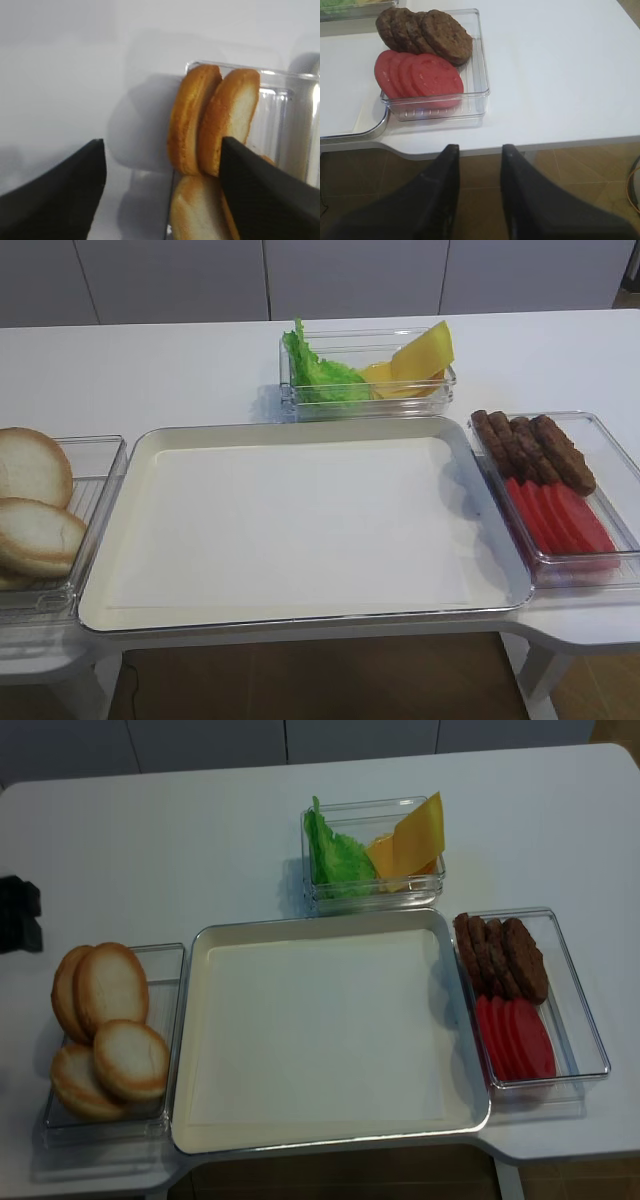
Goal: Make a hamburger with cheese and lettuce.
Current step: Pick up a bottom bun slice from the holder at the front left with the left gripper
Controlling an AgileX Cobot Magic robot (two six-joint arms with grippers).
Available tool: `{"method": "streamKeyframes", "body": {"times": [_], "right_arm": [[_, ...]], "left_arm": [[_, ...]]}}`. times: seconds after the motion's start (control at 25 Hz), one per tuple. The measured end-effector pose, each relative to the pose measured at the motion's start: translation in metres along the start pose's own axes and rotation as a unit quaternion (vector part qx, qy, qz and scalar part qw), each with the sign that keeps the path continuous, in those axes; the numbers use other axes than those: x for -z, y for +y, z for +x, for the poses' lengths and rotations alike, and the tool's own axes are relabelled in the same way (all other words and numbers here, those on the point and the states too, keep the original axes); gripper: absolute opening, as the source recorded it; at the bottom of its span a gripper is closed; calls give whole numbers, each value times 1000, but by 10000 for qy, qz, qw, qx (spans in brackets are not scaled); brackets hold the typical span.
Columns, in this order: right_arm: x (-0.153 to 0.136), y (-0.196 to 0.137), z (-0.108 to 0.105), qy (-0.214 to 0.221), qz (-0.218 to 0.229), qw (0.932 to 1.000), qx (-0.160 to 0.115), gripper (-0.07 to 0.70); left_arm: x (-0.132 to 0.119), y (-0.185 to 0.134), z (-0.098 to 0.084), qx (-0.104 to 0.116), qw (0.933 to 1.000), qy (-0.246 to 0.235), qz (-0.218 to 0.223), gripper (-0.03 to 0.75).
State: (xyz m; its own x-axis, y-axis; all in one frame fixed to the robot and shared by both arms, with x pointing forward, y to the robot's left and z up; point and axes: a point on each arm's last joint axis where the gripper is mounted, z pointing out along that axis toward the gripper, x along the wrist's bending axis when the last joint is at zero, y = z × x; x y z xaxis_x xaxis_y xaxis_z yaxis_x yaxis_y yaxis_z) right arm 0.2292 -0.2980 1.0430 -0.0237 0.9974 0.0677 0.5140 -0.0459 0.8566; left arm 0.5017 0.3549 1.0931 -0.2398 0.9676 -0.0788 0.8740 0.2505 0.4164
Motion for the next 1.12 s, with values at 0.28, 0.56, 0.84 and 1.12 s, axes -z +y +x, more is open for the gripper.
{"method": "streamKeyframes", "body": {"times": [0.28,0.56,0.84,1.12], "right_arm": [[0,0,0,0,0,10000,20,176],[0,0,0,0,0,10000,28,169],[0,0,0,0,0,10000,39,134],[0,0,0,0,0,10000,30,94]], "left_arm": [[-32,3,-7,-431,9904,-1067,766,519],[-35,5,1,-1054,9893,-705,718,454],[-38,5,3,-915,9908,-631,768,393],[-46,7,4,-879,9910,-620,801,361]]}}
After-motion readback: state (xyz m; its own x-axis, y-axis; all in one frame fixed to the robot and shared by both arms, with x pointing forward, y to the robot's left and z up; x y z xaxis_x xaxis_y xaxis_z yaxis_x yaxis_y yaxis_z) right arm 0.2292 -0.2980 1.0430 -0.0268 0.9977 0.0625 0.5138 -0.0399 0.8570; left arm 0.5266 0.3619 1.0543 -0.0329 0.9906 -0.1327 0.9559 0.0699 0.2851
